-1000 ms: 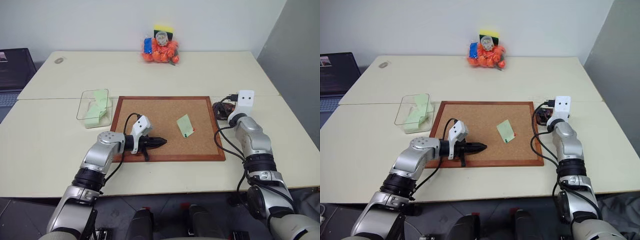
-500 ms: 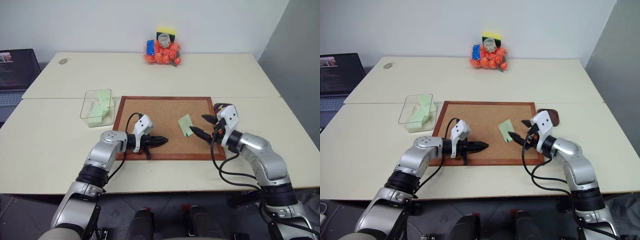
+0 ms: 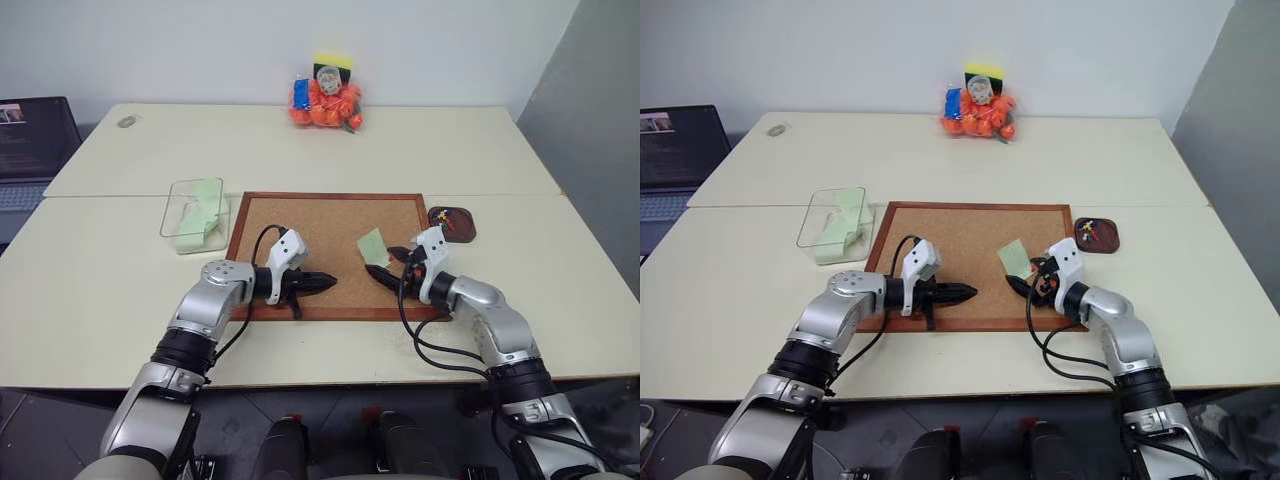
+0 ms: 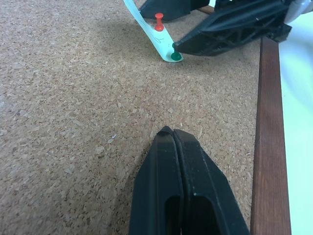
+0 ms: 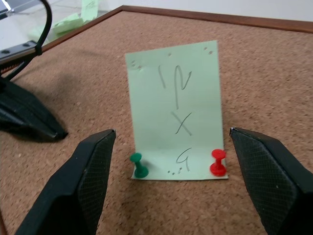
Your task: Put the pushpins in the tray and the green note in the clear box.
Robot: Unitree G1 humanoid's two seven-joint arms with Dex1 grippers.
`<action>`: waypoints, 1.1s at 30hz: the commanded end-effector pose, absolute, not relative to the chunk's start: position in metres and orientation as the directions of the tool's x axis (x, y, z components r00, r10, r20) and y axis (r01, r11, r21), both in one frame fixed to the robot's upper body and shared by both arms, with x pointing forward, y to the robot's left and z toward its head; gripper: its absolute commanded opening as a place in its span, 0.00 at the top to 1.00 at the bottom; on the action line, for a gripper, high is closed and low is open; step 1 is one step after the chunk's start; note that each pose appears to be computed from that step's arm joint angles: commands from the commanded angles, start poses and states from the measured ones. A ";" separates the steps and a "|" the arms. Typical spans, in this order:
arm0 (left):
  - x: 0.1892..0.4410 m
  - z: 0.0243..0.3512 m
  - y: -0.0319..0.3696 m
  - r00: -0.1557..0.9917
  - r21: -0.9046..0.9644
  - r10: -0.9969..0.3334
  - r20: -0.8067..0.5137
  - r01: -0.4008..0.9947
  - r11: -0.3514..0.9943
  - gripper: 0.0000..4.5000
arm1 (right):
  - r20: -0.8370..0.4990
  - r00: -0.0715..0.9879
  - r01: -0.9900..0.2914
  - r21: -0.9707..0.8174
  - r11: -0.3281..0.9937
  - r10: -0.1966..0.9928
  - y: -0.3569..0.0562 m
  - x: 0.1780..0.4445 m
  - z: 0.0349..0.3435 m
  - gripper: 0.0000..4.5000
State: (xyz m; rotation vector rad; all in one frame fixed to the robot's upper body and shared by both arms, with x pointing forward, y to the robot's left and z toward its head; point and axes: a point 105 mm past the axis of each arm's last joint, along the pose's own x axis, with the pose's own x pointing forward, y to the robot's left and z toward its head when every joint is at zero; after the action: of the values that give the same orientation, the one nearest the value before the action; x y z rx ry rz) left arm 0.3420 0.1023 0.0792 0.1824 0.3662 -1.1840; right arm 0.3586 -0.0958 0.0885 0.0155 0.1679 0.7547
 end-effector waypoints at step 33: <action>0.331 0.054 0.115 0.314 -0.104 -0.824 -0.472 0.908 0.405 1.00 | 0.046 0.735 -0.674 -0.056 0.736 0.676 -0.104 0.360 0.126 0.99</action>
State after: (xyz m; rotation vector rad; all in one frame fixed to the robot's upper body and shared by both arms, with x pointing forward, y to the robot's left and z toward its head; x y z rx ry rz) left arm 0.3394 0.1047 0.0799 0.1908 0.3759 -1.1800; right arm 0.3604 -0.1025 0.0922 -0.0559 0.0706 0.7416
